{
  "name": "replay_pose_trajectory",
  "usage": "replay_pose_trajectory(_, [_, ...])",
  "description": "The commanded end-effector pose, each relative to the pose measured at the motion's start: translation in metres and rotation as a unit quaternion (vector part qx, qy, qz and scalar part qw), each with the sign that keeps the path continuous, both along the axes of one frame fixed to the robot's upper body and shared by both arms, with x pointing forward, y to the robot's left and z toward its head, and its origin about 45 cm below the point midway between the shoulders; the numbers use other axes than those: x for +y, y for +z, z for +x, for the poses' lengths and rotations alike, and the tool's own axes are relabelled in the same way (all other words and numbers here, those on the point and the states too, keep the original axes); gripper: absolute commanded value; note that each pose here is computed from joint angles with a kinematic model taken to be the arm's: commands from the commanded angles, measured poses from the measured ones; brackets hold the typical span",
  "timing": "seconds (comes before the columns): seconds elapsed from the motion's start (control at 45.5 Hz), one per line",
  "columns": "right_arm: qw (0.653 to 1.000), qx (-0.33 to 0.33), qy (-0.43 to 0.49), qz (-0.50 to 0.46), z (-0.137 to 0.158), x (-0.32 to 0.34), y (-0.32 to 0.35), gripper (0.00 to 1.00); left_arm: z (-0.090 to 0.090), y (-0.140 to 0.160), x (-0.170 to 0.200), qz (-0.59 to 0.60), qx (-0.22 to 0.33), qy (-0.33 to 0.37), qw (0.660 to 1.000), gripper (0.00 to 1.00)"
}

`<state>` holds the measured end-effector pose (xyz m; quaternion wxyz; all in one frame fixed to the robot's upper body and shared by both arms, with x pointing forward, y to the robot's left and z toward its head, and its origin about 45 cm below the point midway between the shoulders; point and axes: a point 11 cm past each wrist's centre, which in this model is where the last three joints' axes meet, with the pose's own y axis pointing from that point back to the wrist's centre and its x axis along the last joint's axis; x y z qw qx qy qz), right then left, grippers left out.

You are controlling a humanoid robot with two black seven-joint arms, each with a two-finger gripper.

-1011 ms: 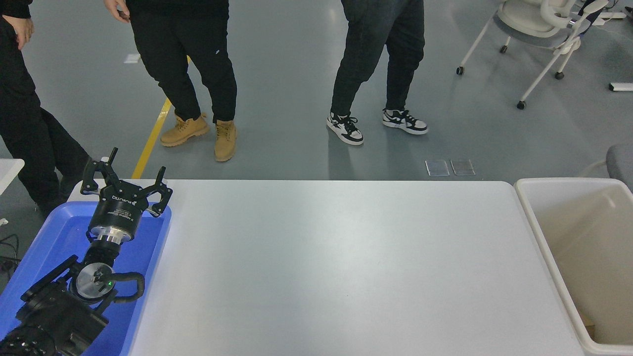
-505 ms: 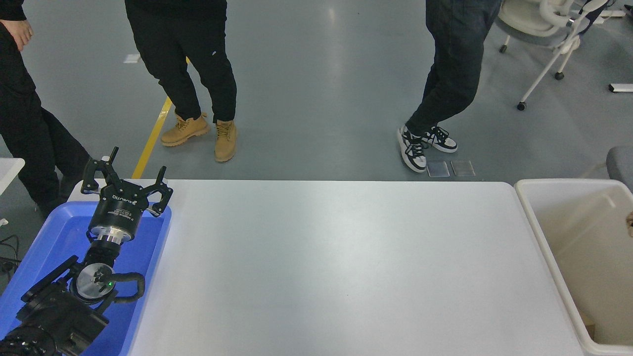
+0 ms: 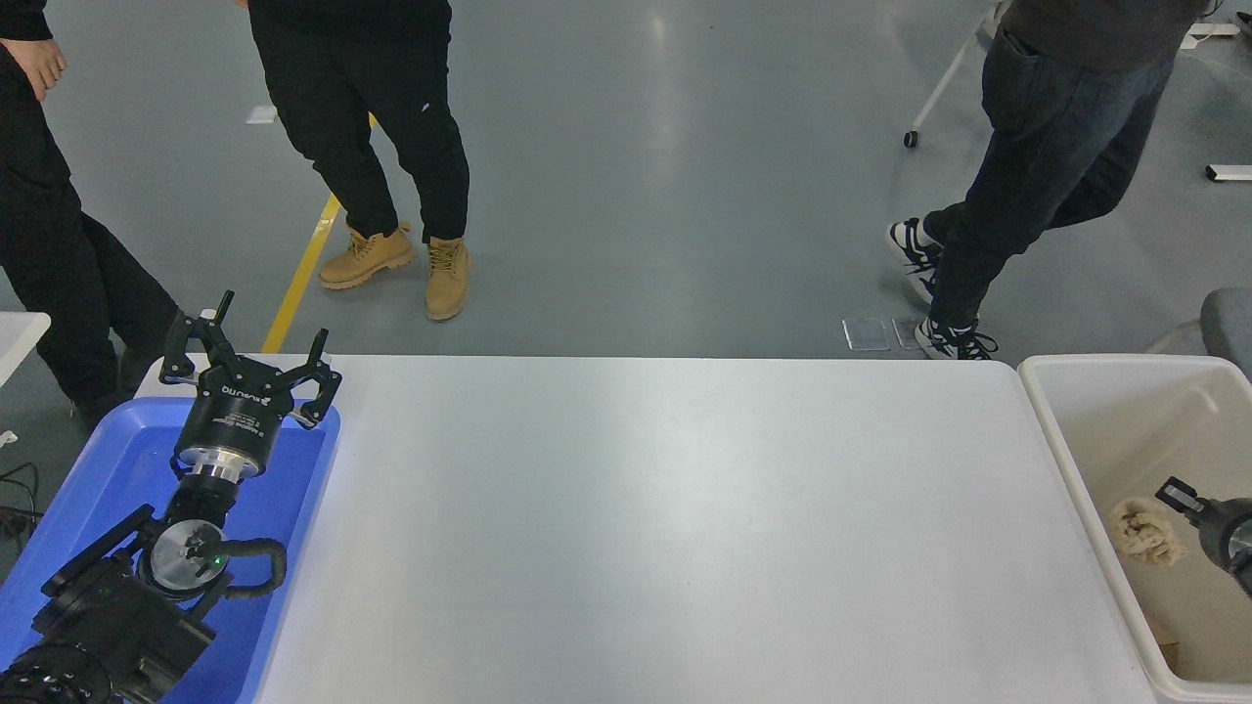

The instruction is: Pick up paper ball place in dustbin

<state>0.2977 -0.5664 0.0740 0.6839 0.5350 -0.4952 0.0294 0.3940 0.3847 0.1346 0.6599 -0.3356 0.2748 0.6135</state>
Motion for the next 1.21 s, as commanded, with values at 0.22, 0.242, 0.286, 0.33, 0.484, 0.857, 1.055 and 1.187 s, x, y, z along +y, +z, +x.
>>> replay_pose_trajectory(0.22, [0.99,0.055,0.125,-0.033,0.066,0.013,0.107,1.0,0.001,0.001,-0.001,0.001,-0.001,-0.003,1.0,1.0])
replay_pose_trajectory(0.242, [0.988,0.063,0.137,-0.032,0.069,0.018,0.119,1.0,0.001,0.001,-0.001,0.001,-0.001,-0.003,1.0,1.0])
replay_pose_trajectory(0.286, [0.982,0.085,0.167,-0.026,0.074,0.035,0.139,1.0,0.001,0.001,-0.001,0.001,-0.001,-0.003,1.0,1.0])
replay_pose_trajectory(0.33, [0.973,0.109,0.201,-0.017,0.076,0.056,0.156,1.0,0.001,0.001,-0.001,0.001,0.0,-0.003,1.0,1.0])
replay_pose_trajectory(0.484, [0.943,0.163,0.286,0.047,0.079,0.143,0.221,1.0,0.001,0.001,-0.002,0.001,0.0,-0.003,1.0,1.0])
replay_pose_trajectory(0.857, [0.853,0.293,0.39,0.187,0.051,0.327,0.274,1.0,0.0,0.0,-0.001,0.001,0.0,-0.002,1.0,1.0])
replay_pose_trajectory(1.055, [0.843,0.306,0.411,0.167,0.046,0.348,0.281,1.0,0.0,0.0,-0.001,0.001,0.001,-0.002,1.0,1.0])
replay_pose_trajectory(1.187, [0.837,0.318,0.414,0.166,0.041,0.355,0.283,1.0,0.0,0.0,-0.001,0.001,0.0,-0.002,1.0,1.0])
